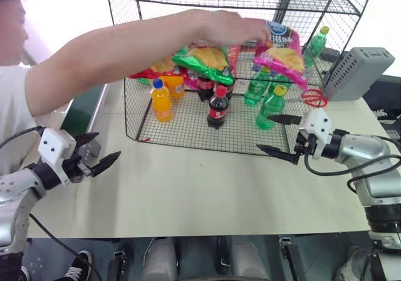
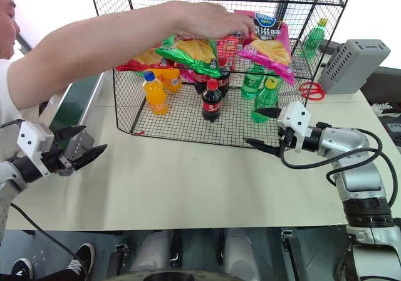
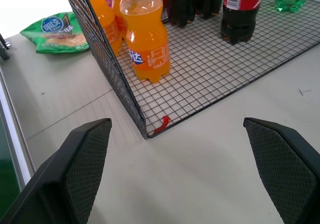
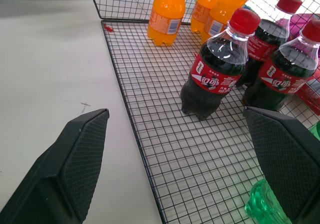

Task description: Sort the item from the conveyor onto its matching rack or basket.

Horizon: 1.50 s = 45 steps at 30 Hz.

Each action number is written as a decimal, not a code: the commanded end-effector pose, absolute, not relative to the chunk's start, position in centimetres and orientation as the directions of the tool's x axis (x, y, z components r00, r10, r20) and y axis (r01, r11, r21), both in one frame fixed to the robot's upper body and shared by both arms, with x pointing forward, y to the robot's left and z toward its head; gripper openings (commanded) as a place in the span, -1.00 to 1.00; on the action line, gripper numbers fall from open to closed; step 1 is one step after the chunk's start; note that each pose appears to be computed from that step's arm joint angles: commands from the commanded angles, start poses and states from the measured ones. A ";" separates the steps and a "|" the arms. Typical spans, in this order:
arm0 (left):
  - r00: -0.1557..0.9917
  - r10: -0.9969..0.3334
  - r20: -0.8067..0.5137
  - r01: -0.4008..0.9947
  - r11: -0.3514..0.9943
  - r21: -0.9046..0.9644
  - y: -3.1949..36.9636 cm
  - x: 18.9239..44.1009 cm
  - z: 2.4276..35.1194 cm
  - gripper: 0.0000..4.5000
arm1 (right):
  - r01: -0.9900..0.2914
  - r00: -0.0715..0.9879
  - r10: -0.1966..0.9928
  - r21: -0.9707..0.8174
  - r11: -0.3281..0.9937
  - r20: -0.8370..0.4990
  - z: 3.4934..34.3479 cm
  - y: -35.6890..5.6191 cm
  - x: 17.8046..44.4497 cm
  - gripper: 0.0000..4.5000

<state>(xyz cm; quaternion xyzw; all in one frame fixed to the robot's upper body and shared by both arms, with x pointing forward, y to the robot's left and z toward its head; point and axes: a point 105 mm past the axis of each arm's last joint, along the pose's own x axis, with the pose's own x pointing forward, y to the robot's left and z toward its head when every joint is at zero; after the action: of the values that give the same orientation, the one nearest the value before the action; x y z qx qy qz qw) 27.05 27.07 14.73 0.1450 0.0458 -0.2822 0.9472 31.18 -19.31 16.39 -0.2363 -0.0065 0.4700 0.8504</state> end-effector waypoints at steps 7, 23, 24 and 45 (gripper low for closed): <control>0.829 -0.537 -0.154 0.558 0.783 0.274 26.6 27.0 15.6 1.00 | -0.786 0.554 0.810 -0.441 0.433 -0.191 17.3 -19.0 31.1 0.98; 0.820 -0.552 -0.151 0.572 0.778 0.260 26.4 26.9 15.5 1.00 | -0.783 0.551 0.812 -0.457 0.422 -0.194 17.3 -18.8 31.1 0.98; 0.820 -0.552 -0.152 0.572 0.778 0.260 26.4 26.9 15.5 1.00 | -0.785 0.549 0.813 -0.454 0.421 -0.195 17.3 -18.8 31.1 0.98; 0.803 -0.577 -0.151 0.595 0.760 0.261 26.3 26.6 15.6 1.00 | -0.789 0.540 0.816 -0.463 0.405 -0.207 16.9 -18.6 31.1 0.98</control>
<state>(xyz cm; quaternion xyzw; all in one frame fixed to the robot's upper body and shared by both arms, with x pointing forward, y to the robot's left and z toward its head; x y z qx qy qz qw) 26.67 26.38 14.59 0.1414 0.0484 -0.3104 0.9388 31.09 -18.74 15.86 -0.2499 -0.0026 0.4804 0.8407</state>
